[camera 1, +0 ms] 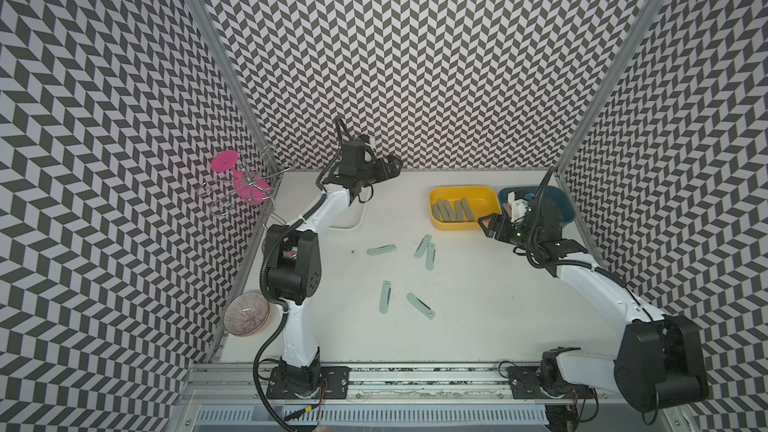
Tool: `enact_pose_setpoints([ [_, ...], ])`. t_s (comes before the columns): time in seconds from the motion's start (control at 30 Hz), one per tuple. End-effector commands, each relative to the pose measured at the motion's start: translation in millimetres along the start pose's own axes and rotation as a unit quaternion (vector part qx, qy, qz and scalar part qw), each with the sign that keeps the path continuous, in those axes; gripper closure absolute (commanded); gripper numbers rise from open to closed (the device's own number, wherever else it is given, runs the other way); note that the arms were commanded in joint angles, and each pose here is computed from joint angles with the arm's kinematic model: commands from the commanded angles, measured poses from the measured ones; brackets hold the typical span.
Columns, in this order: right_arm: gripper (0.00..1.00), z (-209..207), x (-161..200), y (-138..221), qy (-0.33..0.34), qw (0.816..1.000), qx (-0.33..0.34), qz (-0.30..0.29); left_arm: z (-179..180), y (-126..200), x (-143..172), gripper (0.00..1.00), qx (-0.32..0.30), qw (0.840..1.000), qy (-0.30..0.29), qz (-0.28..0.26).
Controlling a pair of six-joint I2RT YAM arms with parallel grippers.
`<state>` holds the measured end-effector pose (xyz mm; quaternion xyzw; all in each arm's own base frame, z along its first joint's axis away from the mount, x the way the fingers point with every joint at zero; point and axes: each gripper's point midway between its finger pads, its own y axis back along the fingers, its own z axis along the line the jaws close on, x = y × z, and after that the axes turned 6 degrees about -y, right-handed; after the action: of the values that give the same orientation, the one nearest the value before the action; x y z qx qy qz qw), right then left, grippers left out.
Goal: Place the fruit knives into the storage box by color
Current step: Move the storage box to the center of the board.
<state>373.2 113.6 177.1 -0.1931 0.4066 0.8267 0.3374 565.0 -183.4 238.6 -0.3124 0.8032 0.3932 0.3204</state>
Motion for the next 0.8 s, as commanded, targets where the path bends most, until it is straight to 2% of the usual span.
enact_pose_setpoints([
  [0.0, 0.23, 8, -4, 4, 0.007, 1.000, -0.020, -0.014, 61, -13, 41, 0.00, -0.094, 0.992, 0.018, 0.079],
  [0.3, 0.23, 11, -8, 17, 0.013, 0.999, -0.016, -0.024, 96, -40, 75, 0.00, -0.127, 0.983, 0.017, 0.133],
  [0.43, 0.23, 11, -7, 20, 0.014, 0.999, -0.015, -0.026, 96, -61, 84, 0.00, -0.107, 0.982, 0.013, 0.156],
  [0.6, 0.23, 10, -6, 21, 0.014, 0.999, -0.011, -0.028, 76, -78, 91, 0.00, -0.058, 0.983, -0.011, 0.173],
  [0.77, 0.23, 7, -4, 21, 0.011, 0.999, -0.009, -0.030, 28, -78, 107, 0.00, 0.010, 0.979, -0.053, 0.195],
])
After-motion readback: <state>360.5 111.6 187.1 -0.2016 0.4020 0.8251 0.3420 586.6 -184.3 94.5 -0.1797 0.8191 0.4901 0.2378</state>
